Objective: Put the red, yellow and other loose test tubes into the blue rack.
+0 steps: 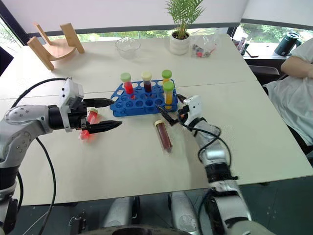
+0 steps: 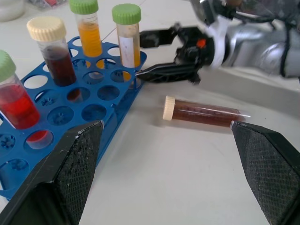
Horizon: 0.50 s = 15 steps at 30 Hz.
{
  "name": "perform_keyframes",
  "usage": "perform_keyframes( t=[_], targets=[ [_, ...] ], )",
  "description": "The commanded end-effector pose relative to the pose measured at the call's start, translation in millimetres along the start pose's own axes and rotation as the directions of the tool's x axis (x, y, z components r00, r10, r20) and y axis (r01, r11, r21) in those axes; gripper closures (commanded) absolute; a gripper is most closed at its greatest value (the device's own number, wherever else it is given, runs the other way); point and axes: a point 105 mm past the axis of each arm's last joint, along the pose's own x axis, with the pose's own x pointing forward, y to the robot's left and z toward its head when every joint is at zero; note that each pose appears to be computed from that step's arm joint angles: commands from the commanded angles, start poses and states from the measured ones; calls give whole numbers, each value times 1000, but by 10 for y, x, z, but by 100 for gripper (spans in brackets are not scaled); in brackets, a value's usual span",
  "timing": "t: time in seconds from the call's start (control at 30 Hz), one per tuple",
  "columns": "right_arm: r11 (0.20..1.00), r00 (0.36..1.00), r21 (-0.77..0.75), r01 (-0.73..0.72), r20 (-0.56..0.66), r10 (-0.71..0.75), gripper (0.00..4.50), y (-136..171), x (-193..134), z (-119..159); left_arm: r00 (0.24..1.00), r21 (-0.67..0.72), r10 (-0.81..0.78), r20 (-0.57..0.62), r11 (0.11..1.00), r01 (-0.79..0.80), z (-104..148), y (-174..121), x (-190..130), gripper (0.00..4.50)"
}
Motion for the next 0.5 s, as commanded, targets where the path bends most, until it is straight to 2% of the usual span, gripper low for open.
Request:
perform_keyframes(
  t=[0.03, 0.1, 0.2, 0.33, 0.5],
  targets=[
    [998, 987, -6, -69, -148, 68, 5, -19, -181, 602, 999, 42, -23, 22, 999, 22, 45, -29, 24, 0],
    [981, 933, 78, -178, -304, 193, 5, 147, -274, 624, 999, 46, -27, 24, 999, 26, 35, -15, 41, 0],
    [927, 806, 184, -327, -457, 376, 5, 445, -396, 590, 999, 52, -34, 30, 998, 32, 29, 11, 74, 0],
    [919, 734, 232, -317, -554, 393, 5, 577, -293, 423, 999, 63, -34, 34, 998, 32, 29, 36, 104, 0],
    [925, 711, 246, -291, -591, 381, 5, 707, -101, 291, 999, 66, -26, 36, 998, 24, 31, 29, 90, 0]
  ],
)
